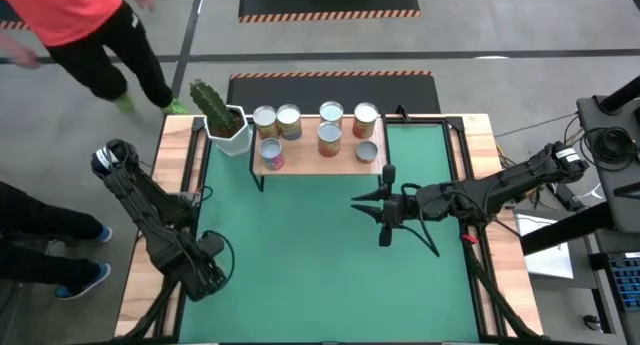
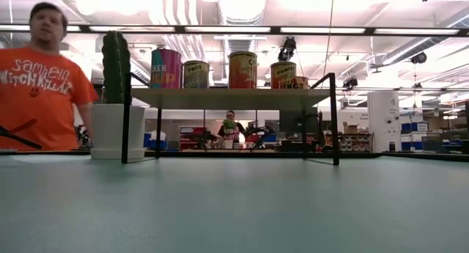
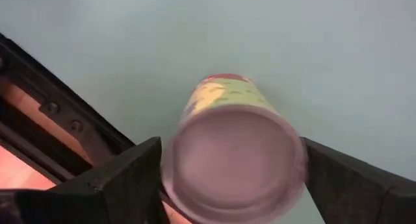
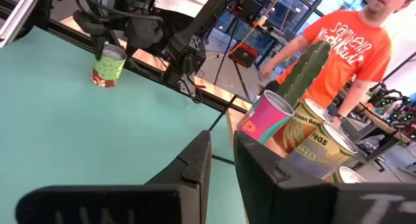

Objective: Pick and place cans onto a shelf
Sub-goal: Put the canned spaghetti sauce on the shelf

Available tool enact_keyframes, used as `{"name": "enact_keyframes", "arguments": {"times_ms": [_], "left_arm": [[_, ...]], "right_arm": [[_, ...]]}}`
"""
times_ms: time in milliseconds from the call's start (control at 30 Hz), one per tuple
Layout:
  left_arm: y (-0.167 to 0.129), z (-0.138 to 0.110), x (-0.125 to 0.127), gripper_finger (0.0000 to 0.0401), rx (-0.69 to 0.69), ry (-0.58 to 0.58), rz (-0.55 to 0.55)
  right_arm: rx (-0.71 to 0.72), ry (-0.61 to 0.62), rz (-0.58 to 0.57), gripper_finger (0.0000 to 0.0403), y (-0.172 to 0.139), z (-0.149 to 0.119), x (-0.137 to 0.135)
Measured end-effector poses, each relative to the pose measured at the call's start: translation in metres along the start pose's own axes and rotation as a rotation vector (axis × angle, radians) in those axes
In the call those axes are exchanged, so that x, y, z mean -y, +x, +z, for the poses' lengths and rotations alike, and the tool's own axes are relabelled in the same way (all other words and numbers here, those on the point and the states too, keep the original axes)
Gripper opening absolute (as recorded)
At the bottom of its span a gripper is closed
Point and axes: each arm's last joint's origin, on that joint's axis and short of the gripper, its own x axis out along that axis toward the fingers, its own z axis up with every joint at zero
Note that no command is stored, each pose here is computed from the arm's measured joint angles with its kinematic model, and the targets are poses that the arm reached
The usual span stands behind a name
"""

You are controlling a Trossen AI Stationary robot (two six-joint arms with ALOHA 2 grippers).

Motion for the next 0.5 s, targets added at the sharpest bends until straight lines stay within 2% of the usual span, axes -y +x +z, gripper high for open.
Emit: {"name": "enact_keyframes", "arguments": {"times_ms": [333,500], "left_arm": [[0.001,0.000,0.000,0.0271,0.000,0.023,0.002],[-0.018,0.007,0.012,0.0274,0.018,0.057,-0.074]], "right_arm": [[0.000,0.001,0.000,0.0056,0.000,0.000,0.000],[0.000,0.006,0.000,0.0057,0.000,0.000,0.000]]}}
